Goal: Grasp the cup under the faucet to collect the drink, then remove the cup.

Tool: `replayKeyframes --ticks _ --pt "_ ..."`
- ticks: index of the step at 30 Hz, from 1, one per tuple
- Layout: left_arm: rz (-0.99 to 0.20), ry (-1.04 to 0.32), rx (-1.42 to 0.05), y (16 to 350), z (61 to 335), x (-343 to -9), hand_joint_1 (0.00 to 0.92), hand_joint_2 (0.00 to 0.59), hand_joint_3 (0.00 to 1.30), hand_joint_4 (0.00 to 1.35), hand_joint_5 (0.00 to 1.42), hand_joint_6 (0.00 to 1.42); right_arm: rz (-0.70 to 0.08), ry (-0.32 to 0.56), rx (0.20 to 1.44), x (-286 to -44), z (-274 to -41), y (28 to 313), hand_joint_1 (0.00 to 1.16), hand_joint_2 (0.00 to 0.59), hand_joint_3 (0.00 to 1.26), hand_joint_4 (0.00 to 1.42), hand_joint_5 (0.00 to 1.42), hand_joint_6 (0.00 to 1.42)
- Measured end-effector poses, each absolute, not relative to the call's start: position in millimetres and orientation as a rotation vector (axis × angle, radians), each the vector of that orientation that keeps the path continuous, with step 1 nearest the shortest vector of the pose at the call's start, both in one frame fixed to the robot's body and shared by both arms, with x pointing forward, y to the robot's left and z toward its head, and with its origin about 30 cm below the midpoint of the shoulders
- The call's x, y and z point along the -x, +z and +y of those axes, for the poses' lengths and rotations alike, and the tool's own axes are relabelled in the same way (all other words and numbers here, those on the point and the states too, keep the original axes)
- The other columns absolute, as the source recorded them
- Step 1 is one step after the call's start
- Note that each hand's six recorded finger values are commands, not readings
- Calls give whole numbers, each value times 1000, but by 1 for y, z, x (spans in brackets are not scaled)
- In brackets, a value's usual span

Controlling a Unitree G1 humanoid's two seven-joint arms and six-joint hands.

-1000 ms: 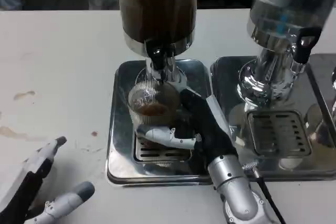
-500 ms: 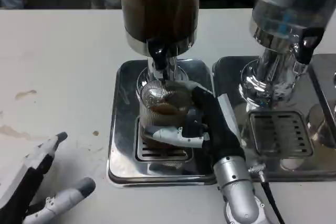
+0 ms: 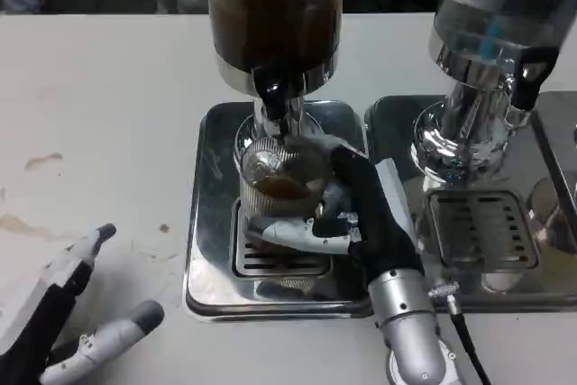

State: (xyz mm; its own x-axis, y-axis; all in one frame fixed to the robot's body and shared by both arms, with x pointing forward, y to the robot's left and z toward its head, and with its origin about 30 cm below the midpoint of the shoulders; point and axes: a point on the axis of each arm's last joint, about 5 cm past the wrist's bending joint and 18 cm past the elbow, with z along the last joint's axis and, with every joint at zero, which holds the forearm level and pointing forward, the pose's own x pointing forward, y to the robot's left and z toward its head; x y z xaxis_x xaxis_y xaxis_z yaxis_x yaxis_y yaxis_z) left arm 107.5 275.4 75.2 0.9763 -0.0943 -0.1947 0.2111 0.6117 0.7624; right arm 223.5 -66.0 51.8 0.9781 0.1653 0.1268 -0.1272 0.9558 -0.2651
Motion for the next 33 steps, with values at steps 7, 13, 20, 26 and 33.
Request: replayKeyframes --ticks 7,13,20,26,33 --pt "126 -179 -894 76 274 -112 0 32 0 0 0 0 -179 177 262 -224 -66 57 1076 135 758 802 946 1309" --pt "124 -188 -892 75 272 -113 0 32 0 0 0 0 -161 218 292 -219 -68 58 1052 142 762 802 951 1335" --pt "124 -206 -888 73 269 -113 0 32 0 0 0 0 -127 260 319 -215 -70 60 1044 141 770 820 961 1344" --pt "117 -198 -893 74 269 -113 0 32 0 0 0 0 -134 261 329 -210 -77 67 1020 147 777 820 962 1364" --pt "113 -207 -919 73 268 -114 0 32 0 0 0 0 -111 245 341 -203 -85 70 1016 147 781 830 978 1366"
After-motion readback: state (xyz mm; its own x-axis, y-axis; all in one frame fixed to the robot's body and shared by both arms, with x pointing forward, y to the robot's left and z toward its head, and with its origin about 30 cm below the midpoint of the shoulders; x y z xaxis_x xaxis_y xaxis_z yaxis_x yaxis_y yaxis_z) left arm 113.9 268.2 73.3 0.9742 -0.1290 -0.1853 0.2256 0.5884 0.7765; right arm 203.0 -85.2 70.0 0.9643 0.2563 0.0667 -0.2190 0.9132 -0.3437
